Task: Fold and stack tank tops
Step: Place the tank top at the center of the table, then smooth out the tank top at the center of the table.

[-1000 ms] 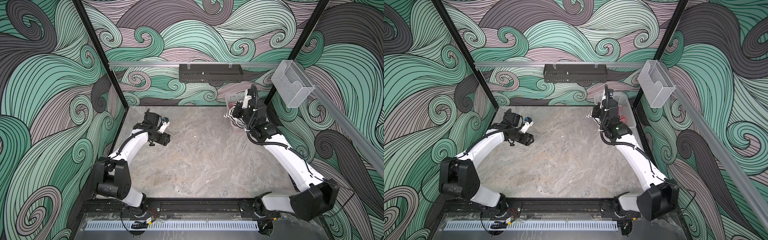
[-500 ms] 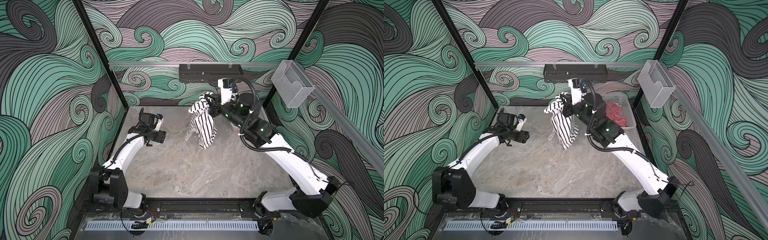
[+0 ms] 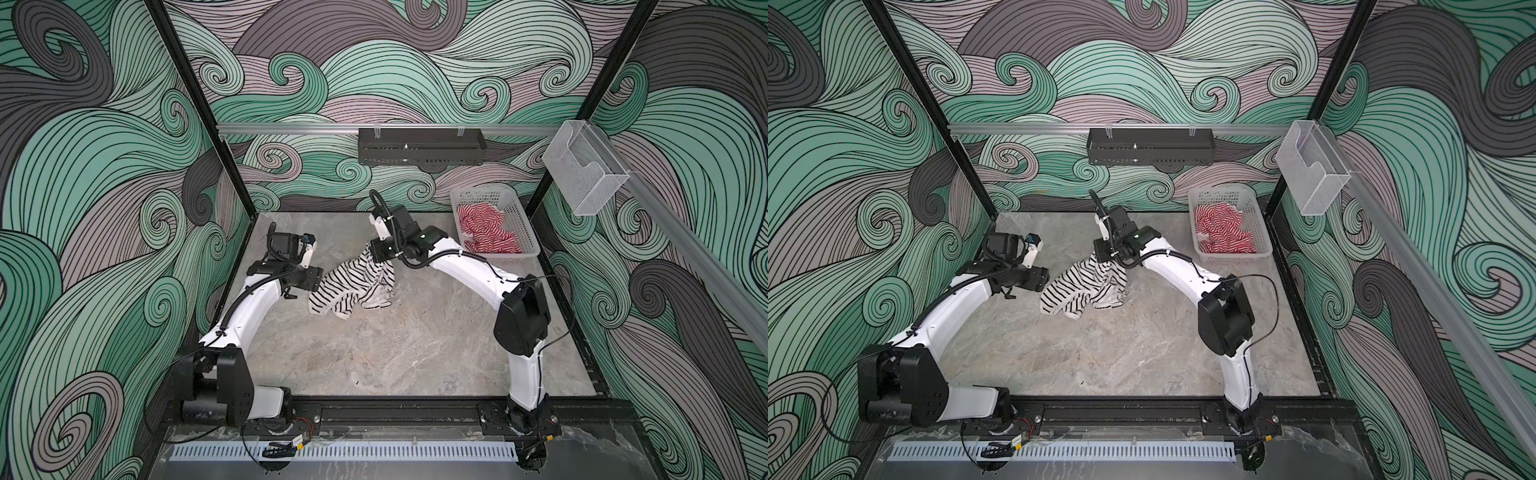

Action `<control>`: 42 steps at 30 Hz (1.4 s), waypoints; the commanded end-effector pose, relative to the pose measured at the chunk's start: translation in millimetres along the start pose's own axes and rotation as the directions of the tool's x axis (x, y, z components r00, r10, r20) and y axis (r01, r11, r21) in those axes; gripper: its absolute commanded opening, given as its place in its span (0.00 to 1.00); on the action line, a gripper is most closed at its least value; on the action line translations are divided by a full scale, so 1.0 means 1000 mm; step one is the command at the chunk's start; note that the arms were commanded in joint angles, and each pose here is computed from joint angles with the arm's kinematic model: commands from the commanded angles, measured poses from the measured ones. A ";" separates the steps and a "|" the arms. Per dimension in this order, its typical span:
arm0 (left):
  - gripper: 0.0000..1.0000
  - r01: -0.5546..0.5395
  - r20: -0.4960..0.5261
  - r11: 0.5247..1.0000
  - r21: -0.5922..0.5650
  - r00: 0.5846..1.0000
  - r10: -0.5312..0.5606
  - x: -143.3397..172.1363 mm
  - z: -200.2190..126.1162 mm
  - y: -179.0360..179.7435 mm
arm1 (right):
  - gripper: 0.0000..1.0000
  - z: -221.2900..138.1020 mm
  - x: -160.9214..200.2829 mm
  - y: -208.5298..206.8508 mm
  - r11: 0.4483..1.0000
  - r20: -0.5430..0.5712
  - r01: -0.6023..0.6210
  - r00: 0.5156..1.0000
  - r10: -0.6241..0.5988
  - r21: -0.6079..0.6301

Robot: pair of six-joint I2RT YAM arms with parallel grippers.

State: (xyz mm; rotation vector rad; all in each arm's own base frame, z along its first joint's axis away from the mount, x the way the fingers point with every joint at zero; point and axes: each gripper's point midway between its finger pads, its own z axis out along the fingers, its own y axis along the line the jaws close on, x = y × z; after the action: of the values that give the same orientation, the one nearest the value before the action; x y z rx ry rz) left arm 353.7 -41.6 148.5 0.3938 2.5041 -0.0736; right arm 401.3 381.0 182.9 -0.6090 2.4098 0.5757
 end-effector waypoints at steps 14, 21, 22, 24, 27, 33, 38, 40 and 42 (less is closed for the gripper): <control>0.77 -0.039 -0.188 0.983 0.178 0.979 0.073 0.009 0.039 -0.035 | 0.67 0.004 0.051 0.086 0.938 -0.104 0.042 0.991 -0.083 -0.345; 0.78 -0.156 -0.172 0.932 0.328 0.960 0.222 0.018 0.035 -0.084 | 0.83 -0.027 0.060 -0.011 0.990 -0.035 -0.128 0.991 0.126 -0.063; 0.78 -0.179 -0.175 0.927 0.329 0.953 0.246 0.020 0.038 -0.089 | 0.82 -0.027 0.069 -0.029 0.986 -0.054 -0.168 0.985 0.167 -0.016; 0.78 -0.203 -0.180 0.924 0.325 0.945 0.272 0.022 0.043 -0.095 | 0.80 -0.024 0.085 -0.054 0.970 -0.079 -0.244 0.966 0.245 0.022; 0.78 -0.216 -0.200 0.922 0.322 0.936 0.290 0.024 0.053 -0.101 | 0.76 -0.015 0.103 -0.076 0.943 -0.108 -0.330 0.937 0.332 0.035; 0.78 -0.217 -0.279 0.915 0.340 0.906 0.318 0.033 0.069 -0.109 | 0.73 0.009 0.115 -0.091 0.919 -0.126 -0.392 0.910 0.395 0.046; 0.77 -0.227 -0.260 0.904 0.362 0.907 0.332 0.039 0.063 -0.116 | 0.71 0.019 0.114 -0.091 0.911 -0.132 -0.410 0.902 0.411 0.034; 0.77 -0.251 -0.249 0.906 0.342 0.905 0.345 0.043 0.061 -0.116 | 0.71 0.019 0.114 -0.090 0.911 -0.132 -0.410 0.902 0.411 0.032; 0.77 -0.282 -0.217 0.895 0.346 0.904 0.369 0.050 0.053 -0.120 | 0.70 0.019 0.115 -0.091 0.911 -0.132 -0.411 0.902 0.411 0.034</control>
State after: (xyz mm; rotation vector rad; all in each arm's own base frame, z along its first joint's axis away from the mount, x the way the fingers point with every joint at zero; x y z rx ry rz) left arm 321.0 -147.6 60.1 0.9637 2.7220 -0.3069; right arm 367.4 278.1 62.4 -0.1507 2.7263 0.6759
